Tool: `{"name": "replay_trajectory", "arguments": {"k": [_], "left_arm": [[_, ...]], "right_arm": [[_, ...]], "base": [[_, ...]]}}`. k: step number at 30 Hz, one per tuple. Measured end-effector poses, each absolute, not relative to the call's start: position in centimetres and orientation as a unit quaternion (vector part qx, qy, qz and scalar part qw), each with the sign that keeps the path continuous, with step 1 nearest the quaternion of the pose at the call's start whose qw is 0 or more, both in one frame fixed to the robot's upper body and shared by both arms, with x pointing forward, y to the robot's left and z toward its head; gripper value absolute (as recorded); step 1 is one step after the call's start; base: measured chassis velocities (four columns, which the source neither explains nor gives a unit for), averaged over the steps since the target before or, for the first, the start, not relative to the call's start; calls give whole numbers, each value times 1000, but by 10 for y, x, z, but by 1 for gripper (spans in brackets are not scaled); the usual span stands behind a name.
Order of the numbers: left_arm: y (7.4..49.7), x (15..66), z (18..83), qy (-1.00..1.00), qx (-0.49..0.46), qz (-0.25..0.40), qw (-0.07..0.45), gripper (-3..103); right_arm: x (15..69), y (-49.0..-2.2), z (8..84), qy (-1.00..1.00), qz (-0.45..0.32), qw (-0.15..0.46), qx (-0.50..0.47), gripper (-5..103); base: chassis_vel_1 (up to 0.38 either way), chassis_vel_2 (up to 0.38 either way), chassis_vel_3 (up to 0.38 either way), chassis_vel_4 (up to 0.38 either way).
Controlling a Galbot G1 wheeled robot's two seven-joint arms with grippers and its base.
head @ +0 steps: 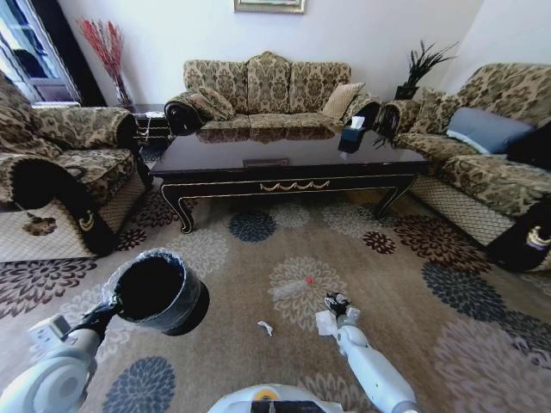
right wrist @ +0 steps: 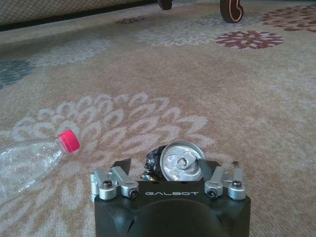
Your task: Move to the front of the table and pick up the trash from the floor, then place it into the trash bin.
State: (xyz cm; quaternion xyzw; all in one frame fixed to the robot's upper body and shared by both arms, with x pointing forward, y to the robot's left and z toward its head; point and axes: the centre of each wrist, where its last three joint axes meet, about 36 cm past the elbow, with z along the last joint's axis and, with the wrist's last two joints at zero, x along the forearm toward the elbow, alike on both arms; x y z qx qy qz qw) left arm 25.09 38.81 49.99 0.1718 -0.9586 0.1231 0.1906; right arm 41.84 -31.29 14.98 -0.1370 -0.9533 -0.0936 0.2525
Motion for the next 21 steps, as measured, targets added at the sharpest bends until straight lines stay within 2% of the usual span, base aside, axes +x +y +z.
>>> {"name": "replay_trajectory", "arguments": {"k": [2,5,7,8,18,21], "left_arm": [[388,251,500,-959,171,123,190,4],[387,251,500,-959,171,123,190,4],[387,252,499,-959,171,123,190,4],[387,252,499,-959,171,123,190,4],[384,254,497,-959,168,124,189,4],[381,254,494,-959,166,125,192,4]], "right_arm": [[417,-312,150,-953,-94,252,-136,67],[417,-312,151,-954,-95,251,-136,61],[415,-313,151,-954,-93,251,-136,51],[413,-314,151,-954,-93,251,-136,55],[408,-323,166,-959,-97,232,-132,65],[410,-327,190,-964,-109,210,-119,61]], "base": [[0,0,0,0],[0,0,0,0],[0,0,0,0],[0,0,0,0],[0,0,0,0],[0,0,0,0]]}}
